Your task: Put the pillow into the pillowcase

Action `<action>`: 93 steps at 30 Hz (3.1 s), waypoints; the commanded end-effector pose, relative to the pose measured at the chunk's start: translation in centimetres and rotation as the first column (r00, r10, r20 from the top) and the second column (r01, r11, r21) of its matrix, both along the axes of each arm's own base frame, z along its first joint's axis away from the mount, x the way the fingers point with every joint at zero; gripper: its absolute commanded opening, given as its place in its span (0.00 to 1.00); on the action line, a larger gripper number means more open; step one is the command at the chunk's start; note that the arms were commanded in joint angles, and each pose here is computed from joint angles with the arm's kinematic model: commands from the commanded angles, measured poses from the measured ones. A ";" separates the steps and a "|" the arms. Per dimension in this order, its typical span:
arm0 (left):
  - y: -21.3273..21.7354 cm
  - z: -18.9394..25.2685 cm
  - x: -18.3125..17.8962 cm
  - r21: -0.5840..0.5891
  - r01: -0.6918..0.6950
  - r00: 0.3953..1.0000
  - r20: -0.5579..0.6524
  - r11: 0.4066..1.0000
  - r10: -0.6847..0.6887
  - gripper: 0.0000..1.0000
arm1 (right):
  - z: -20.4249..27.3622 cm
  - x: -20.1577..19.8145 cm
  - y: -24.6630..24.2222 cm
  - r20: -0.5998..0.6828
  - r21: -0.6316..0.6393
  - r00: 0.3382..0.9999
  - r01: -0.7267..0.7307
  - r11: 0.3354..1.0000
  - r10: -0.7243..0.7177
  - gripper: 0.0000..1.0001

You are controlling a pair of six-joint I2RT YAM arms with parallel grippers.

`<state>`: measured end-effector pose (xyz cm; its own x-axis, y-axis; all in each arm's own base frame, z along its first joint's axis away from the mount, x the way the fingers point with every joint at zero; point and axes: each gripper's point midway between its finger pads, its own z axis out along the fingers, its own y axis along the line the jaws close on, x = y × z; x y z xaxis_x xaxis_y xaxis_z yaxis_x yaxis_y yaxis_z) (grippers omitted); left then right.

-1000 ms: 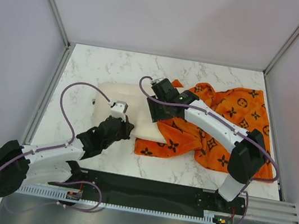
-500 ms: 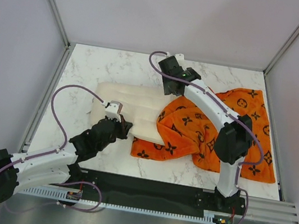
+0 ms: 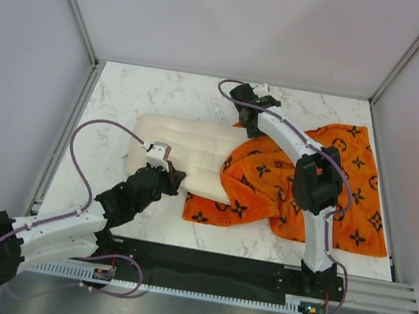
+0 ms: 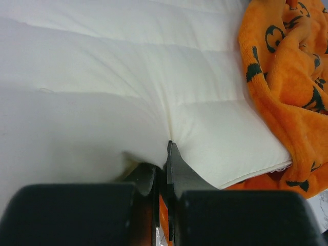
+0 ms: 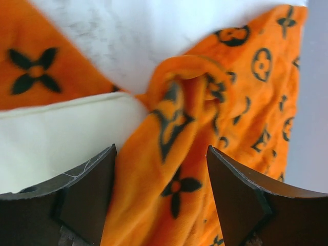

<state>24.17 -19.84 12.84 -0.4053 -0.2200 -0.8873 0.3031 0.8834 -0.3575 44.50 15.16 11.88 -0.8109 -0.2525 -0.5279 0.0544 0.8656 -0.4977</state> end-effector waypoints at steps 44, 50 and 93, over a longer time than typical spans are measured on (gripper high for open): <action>-11.2 9.3 -3.1 -0.022 0.535 0.797 0.344 0.844 -0.496 0.02 | 10.1 -0.2 18.9 0.228 0.406 0.831 -0.554 0.726 0.507 0.07; -10.1 8.4 -2.4 -0.033 0.470 0.842 0.317 0.882 -0.436 0.06 | 6.8 1.2 13.4 0.121 0.378 0.913 -0.406 0.832 0.390 0.61; 4.4 -3.1 16.5 -0.025 -0.088 0.900 -0.430 0.996 0.069 0.90 | -3.0 6.9 -12.3 -0.051 -0.111 0.968 0.240 0.964 -0.247 0.00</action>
<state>39.04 -13.90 8.93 -0.7264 -0.3141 -0.6113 -0.0290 0.9027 -0.4294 49.80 1.64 7.81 -0.9087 -0.0892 -0.4078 0.2103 0.7459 -0.6319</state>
